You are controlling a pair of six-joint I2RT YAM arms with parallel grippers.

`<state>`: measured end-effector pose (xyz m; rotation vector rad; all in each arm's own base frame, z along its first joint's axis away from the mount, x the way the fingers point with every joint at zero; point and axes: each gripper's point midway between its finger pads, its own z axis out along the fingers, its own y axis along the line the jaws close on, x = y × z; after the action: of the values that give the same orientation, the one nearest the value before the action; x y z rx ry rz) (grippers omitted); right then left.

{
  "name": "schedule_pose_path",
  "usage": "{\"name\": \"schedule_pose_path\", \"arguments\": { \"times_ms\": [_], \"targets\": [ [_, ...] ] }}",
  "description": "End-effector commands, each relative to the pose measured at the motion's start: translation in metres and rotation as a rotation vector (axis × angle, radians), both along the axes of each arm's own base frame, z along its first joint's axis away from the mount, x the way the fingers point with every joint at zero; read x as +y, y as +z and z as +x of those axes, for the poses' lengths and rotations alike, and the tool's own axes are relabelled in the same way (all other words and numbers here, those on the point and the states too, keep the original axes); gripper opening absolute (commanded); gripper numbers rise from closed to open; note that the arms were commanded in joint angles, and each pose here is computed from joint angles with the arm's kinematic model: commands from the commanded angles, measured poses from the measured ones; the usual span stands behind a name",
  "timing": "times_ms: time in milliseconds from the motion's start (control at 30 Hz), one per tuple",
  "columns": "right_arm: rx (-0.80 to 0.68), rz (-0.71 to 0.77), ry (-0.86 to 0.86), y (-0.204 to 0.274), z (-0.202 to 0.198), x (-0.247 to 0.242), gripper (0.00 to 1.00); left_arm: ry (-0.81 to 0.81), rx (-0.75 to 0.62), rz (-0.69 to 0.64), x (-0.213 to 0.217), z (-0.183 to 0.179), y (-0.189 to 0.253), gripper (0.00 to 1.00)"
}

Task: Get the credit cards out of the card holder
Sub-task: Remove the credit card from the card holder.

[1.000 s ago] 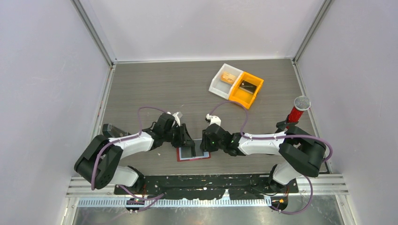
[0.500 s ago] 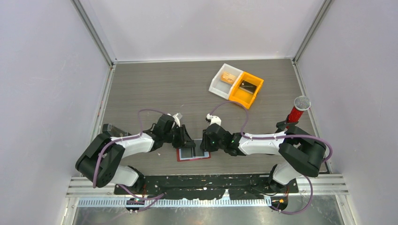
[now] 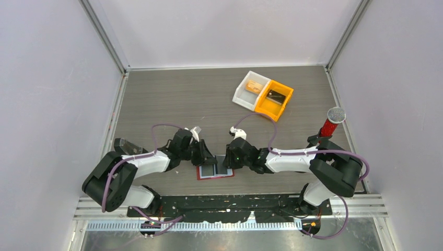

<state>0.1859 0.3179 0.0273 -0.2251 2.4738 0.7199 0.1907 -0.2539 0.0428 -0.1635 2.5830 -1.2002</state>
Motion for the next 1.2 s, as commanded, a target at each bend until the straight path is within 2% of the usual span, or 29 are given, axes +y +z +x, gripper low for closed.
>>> {"name": "schedule_pose_path", "arguments": {
  "times_ms": [0,100,267,1167],
  "targets": [
    [0.015,0.009,-0.003,-0.006,-0.002,0.001,0.24,-0.035,-0.039,-0.110,-0.015,0.001,0.019,0.19],
    [0.016,0.010,-0.004,-0.006,-0.001,0.000,0.24,-0.031,-0.035,-0.123,-0.016,0.001,0.020,0.17],
    [0.016,0.008,-0.006,-0.007,-0.001,-0.001,0.24,-0.029,-0.038,-0.131,-0.017,0.001,0.022,0.00],
    [-0.014,-0.025,-0.015,-0.001,0.007,-0.012,0.24,0.044,-0.070,0.091,0.029,-0.004,0.020,0.00]
  ]
}}
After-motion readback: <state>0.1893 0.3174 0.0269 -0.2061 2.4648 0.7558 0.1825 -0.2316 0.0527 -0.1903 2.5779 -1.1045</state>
